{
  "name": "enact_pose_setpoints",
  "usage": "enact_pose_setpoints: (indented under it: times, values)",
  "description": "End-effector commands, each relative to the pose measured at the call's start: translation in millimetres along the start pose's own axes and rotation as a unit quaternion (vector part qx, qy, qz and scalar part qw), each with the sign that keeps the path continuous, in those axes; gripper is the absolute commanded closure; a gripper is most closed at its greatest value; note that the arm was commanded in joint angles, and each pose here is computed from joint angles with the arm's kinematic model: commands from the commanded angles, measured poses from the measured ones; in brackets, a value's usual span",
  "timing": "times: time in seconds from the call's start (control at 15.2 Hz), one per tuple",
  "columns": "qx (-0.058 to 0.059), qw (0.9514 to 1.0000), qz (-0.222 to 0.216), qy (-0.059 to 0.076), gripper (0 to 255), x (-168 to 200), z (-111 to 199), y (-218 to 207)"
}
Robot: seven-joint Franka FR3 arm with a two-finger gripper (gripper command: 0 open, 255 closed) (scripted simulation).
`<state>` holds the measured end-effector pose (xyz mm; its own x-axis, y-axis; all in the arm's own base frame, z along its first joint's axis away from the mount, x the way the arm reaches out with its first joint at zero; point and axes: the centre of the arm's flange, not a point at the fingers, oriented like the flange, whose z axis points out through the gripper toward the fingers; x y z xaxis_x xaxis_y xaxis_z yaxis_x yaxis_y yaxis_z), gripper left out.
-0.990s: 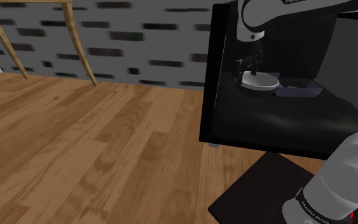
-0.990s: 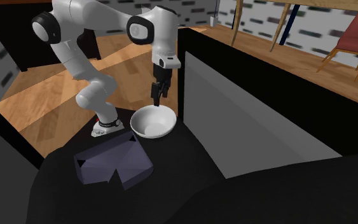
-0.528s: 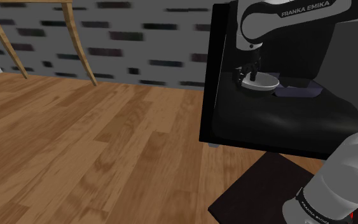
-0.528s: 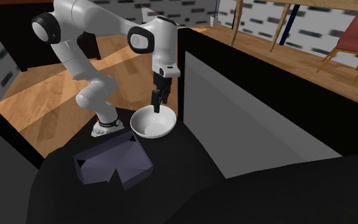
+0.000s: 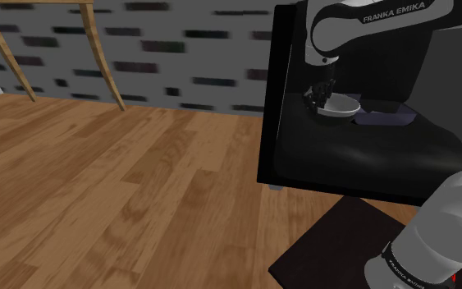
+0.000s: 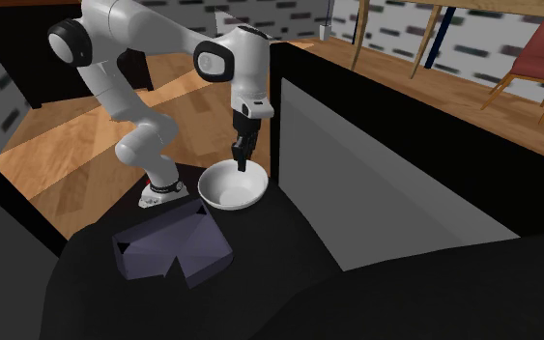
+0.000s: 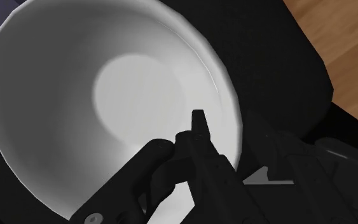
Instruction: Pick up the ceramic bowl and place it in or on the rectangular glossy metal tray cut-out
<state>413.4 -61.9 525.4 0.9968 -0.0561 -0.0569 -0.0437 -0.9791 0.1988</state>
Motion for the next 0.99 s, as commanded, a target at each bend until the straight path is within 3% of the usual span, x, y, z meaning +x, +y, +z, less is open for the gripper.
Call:
enact_pose_setpoints:
  times: [0.0,0.46,0.92]
  values:
    - [0.000,1.0000,0.000,0.000,255,0,0,0]
    - [0.000,1.0000,0.000,0.000,255,0,0,0]
    - [0.000,1.0000,0.000,0.000,255,-2,-36,7]
